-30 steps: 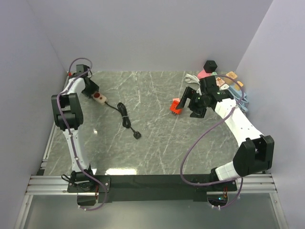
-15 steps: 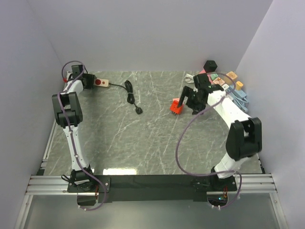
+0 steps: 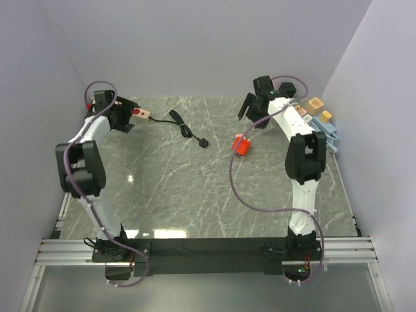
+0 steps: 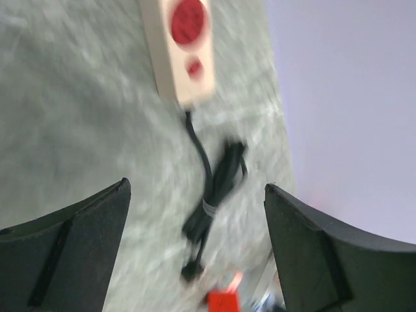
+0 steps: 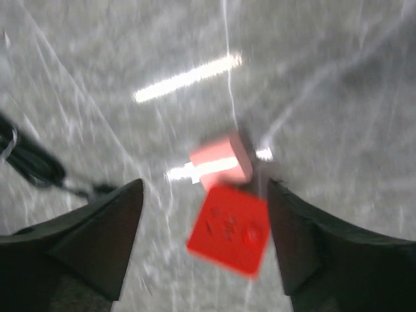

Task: Pull the plug off the socket

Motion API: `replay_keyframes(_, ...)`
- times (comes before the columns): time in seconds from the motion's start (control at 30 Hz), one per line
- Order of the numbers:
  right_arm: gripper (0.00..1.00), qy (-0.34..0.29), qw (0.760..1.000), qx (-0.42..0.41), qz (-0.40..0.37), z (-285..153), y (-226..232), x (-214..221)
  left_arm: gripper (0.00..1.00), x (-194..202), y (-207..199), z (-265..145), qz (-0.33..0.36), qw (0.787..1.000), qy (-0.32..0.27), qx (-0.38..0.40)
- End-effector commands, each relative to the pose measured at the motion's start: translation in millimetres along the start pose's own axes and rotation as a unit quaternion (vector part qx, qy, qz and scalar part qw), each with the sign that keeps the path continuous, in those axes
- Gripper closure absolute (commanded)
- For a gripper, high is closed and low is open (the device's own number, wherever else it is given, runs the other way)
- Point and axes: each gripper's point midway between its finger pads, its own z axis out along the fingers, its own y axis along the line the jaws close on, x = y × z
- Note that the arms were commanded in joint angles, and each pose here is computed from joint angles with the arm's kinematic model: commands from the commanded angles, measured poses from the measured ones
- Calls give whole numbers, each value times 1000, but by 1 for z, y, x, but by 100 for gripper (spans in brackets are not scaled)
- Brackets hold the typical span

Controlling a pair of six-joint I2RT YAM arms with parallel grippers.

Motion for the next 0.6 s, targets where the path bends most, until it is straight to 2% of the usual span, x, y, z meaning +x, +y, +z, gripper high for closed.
replay_keyframes(0.0,22,3,998,54,32,21,-13,-16,11,7,-16,-59,89,995,-3,35)
replay_keyframes(0.03,27,5,998,59,34,34,-13,-17,12,18,1,-64,98,995,11,23)
replay_keyframes(0.07,41,4,997,67,39,39,-17,-18,14,26,-4,-83,126,991,12,39)
replay_keyframes(0.1,49,2,997,69,45,46,-20,-19,16,34,1,-90,137,990,20,39)
replay_keyframes(0.13,56,4,996,70,49,51,-24,-17,17,50,16,-93,147,988,44,35)
replay_keyframes(0.17,65,5,997,66,50,54,-24,-17,19,62,12,-110,173,982,47,51)
replay_keyframes(0.2,68,7,997,64,50,59,-26,-16,20,70,17,-116,182,981,52,51)
replay_keyframes(0.23,71,12,997,63,44,63,-28,-14,21,81,32,-118,191,979,62,41)
replay_keyframes(0.37,76,35,998,53,15,75,-31,-1,23,103,38,-155,218,971,59,78)
replay_keyframes(0.43,76,62,998,24,9,81,-26,13,25,107,44,-167,222,969,55,90)
replay_keyframes(0.57,75,104,994,-10,-14,90,-12,45,26,144,57,-181,277,952,91,97)
